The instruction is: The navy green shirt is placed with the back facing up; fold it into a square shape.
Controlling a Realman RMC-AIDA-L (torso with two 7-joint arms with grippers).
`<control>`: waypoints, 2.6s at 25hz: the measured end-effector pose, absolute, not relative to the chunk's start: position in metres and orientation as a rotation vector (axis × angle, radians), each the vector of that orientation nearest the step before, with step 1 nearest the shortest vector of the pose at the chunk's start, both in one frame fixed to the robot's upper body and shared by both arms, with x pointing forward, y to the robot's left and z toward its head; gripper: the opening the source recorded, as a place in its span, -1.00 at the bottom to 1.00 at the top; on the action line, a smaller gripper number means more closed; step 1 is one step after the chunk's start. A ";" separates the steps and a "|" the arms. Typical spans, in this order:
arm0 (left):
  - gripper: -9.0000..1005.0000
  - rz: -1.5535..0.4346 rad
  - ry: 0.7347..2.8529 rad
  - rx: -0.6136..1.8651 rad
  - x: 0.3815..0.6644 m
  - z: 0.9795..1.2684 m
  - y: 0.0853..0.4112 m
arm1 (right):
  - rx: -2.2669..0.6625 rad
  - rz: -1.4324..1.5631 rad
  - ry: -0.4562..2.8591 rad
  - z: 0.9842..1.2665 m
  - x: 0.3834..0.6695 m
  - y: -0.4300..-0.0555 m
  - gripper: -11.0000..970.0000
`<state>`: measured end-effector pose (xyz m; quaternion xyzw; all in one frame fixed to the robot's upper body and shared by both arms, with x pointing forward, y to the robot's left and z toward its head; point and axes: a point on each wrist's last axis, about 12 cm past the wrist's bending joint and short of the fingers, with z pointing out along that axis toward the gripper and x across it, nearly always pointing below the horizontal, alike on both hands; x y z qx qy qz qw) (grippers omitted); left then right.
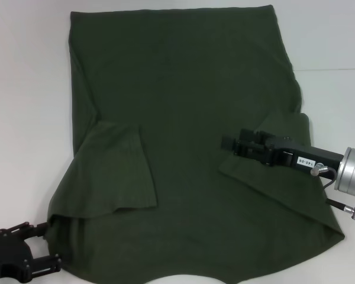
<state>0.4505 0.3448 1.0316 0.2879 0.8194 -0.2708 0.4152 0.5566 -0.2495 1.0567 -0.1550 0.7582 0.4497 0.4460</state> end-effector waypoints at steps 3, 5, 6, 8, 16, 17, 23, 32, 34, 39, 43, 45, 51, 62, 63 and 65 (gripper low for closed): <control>0.63 -0.685 2.057 0.730 0.452 1.032 0.344 | -0.382 1.114 1.878 1.057 0.556 -0.250 0.86; 0.63 -0.686 2.054 0.732 0.452 1.032 0.343 | -0.382 1.114 1.877 1.057 0.556 -0.250 0.86; 0.60 -0.686 2.053 0.731 0.453 1.032 0.343 | -0.382 1.115 1.877 1.057 0.556 -0.250 0.86; 0.56 -0.686 2.051 0.728 0.454 1.033 0.343 | -0.382 1.115 1.876 1.057 0.556 -0.250 0.86; 0.25 -0.665 2.065 0.721 0.459 1.035 0.345 | -0.383 1.118 1.875 1.057 0.556 -0.249 0.85; 0.20 -0.662 2.065 0.722 0.460 1.035 0.345 | -0.383 1.118 1.875 1.057 0.556 -0.249 0.85; -0.16 -0.655 2.066 0.725 0.462 1.036 0.345 | -0.384 1.118 1.874 1.057 0.556 -0.249 0.85; -0.85 -0.672 2.072 0.711 0.463 1.037 0.344 | -0.383 1.116 1.875 1.057 0.556 -0.250 0.84; -0.85 -0.697 2.068 0.708 0.463 1.038 0.342 | -0.385 1.115 1.874 1.057 0.556 -0.251 0.84; -0.85 -0.795 2.033 0.696 0.462 1.045 0.336 | -0.394 1.153 1.888 1.062 0.554 -0.259 0.84; -0.85 -0.839 2.022 0.656 0.463 1.047 0.334 | -0.362 1.198 1.958 1.070 0.551 -0.279 0.83; -0.85 -0.852 2.018 0.634 0.463 1.047 0.333 | -0.330 1.211 2.010 1.075 0.550 -0.292 0.83; -0.85 -0.884 2.005 0.598 0.463 1.045 0.329 | -0.247 1.251 2.175 1.088 0.539 -0.326 0.83; -0.85 -0.901 1.997 0.573 0.462 1.042 0.327 | -0.081 1.263 2.323 1.081 0.501 -0.373 0.82; -0.85 -0.904 1.996 0.573 0.463 1.042 0.326 | -0.066 1.259 2.326 1.080 0.498 -0.376 0.82; -0.85 -0.906 1.995 0.573 0.463 1.042 0.325 | -0.039 1.252 2.330 1.077 0.492 -0.381 0.82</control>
